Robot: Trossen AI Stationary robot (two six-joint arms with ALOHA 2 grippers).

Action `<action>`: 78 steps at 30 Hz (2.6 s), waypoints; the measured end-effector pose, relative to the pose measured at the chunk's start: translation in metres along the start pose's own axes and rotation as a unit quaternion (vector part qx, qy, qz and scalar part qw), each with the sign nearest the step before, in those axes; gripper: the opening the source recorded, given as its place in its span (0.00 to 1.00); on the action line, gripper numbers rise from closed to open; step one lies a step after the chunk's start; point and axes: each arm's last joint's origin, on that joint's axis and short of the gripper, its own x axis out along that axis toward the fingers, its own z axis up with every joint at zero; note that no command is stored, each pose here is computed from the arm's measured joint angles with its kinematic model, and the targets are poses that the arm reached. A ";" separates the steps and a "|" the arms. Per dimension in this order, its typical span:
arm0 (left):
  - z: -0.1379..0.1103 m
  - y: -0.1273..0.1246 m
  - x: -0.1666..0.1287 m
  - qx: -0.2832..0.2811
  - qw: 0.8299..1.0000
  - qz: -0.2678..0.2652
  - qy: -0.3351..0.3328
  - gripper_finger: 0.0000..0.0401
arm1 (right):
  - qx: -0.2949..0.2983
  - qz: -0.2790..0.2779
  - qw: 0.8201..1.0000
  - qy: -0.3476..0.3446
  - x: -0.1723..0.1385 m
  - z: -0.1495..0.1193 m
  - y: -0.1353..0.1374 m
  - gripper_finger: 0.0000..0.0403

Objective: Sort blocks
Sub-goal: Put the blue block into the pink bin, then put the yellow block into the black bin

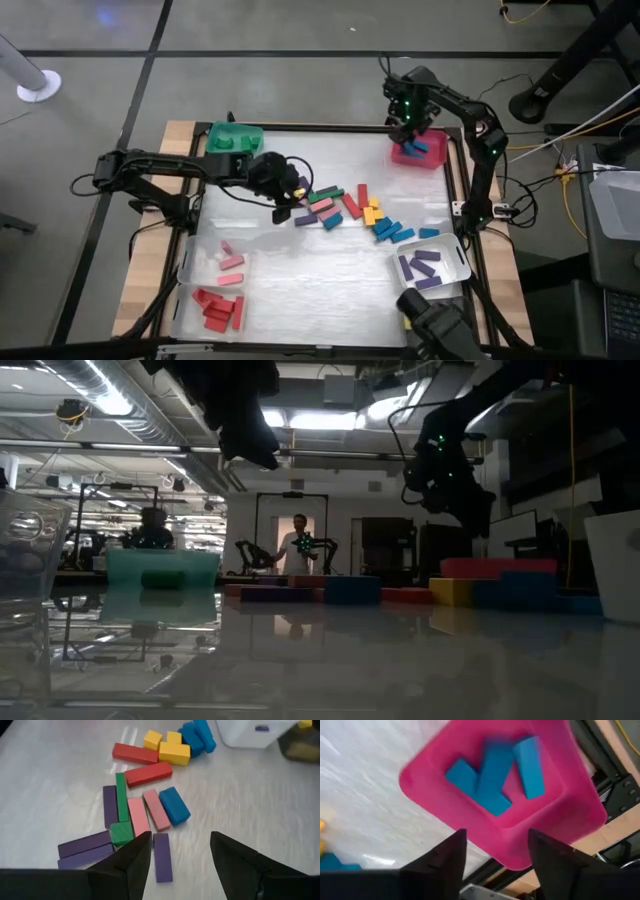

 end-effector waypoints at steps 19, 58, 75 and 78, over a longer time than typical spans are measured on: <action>0.009 0.003 -0.001 -0.015 0.999 0.002 -0.042 0.47 | -0.104 0.123 0.987 0.006 -0.013 -0.016 0.087 0.58; 0.008 0.003 0.000 -0.007 0.999 0.004 -0.040 0.47 | -0.316 0.046 0.947 -0.031 0.076 -0.051 0.213 0.58; 0.008 0.003 0.000 -0.007 0.999 0.004 -0.039 0.47 | -0.311 0.026 0.947 -0.075 0.075 -0.046 0.218 0.58; 0.008 0.003 0.000 -0.007 0.999 0.004 -0.039 0.47 | -0.310 0.015 0.948 -0.073 0.078 -0.047 0.217 0.54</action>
